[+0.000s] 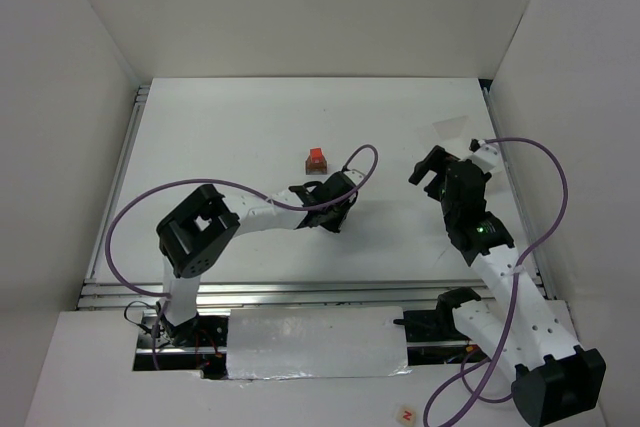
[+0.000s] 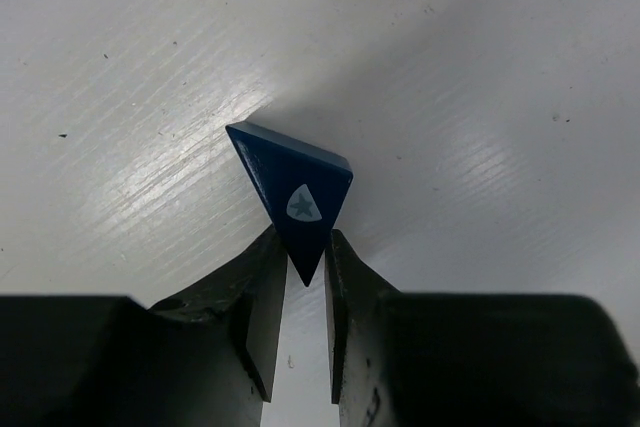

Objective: Build the wood block tower

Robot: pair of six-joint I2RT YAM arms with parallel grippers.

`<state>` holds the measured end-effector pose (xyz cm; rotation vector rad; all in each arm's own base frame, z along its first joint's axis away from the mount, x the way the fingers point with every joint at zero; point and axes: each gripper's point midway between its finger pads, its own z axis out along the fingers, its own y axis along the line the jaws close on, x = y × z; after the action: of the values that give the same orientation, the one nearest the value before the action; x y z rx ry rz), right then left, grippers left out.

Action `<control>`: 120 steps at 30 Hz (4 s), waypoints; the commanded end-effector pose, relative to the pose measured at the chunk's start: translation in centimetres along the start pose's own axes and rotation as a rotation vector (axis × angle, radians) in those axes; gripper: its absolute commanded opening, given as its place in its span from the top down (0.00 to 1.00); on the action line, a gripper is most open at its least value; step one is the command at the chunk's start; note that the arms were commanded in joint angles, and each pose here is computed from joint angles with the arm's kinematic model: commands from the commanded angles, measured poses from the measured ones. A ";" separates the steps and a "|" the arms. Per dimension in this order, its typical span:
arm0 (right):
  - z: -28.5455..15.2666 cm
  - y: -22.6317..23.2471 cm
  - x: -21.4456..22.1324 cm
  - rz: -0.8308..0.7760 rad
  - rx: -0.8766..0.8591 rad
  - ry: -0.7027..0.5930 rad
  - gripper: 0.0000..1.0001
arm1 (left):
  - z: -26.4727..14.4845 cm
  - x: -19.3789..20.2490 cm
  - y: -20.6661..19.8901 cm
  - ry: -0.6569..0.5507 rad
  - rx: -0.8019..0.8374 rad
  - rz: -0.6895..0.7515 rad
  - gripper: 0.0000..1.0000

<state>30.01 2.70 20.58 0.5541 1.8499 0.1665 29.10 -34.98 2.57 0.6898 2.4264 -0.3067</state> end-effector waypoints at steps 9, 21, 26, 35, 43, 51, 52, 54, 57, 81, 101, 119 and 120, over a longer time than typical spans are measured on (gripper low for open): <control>0.2 0.7 0.5 -0.032 -0.051 0.029 0.00 | -0.4 -1.3 -0.3 -0.047 0.007 0.007 0.98; -1.6 2.9 3.1 0.020 -0.253 0.117 0.00 | -6.0 -5.5 -0.9 -0.290 0.096 -0.038 1.00; -4.3 8.2 5.7 0.063 -0.633 0.239 0.00 | -10.3 -7.7 -1.6 -0.441 0.184 -0.087 1.00; -9.5 14.8 7.3 0.093 -1.059 0.316 0.00 | -14.9 -9.1 -2.3 -0.573 0.281 -0.137 1.00; -10.2 16.8 6.9 0.090 -1.081 0.275 0.00 | -16.0 -9.1 -2.4 -0.594 0.307 -0.142 1.00; -7.8 17.9 8.0 0.135 -0.928 0.301 0.05 | -16.8 -9.1 -2.0 -0.617 0.288 -0.163 1.00; -7.8 18.1 8.0 0.143 -0.926 0.294 0.08 | -16.7 -9.0 -2.0 -0.614 0.286 -0.165 1.00; -8.0 18.6 7.7 0.158 -0.926 0.277 0.13 | -16.7 -8.9 -2.1 -0.616 0.281 -0.161 1.00; -7.8 19.0 7.1 0.182 -0.885 0.229 0.22 | -16.9 -9.0 -2.0 -0.622 0.276 -0.165 1.00; -8.5 20.6 6.7 0.186 -0.843 0.192 0.70 | -17.6 -8.8 -1.6 -0.646 0.267 -0.176 1.00; -4.2 24.2 -2.2 -0.626 -0.861 -0.110 0.90 | -19.9 -5.3 11.2 -0.616 -0.024 -0.395 0.01; 3.1 27.0 4.6 -1.786 -1.281 0.114 0.88 | -18.9 -0.6 22.1 -0.546 -0.179 -0.551 0.01; 3.6 27.3 4.4 -1.808 -1.259 0.108 0.88 | -18.6 -0.5 22.7 -0.540 -0.190 -0.561 0.01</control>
<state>40.93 29.16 28.34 -1.7311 1.3107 0.1132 31.92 -9.27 16.32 -0.1982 2.0492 -0.3825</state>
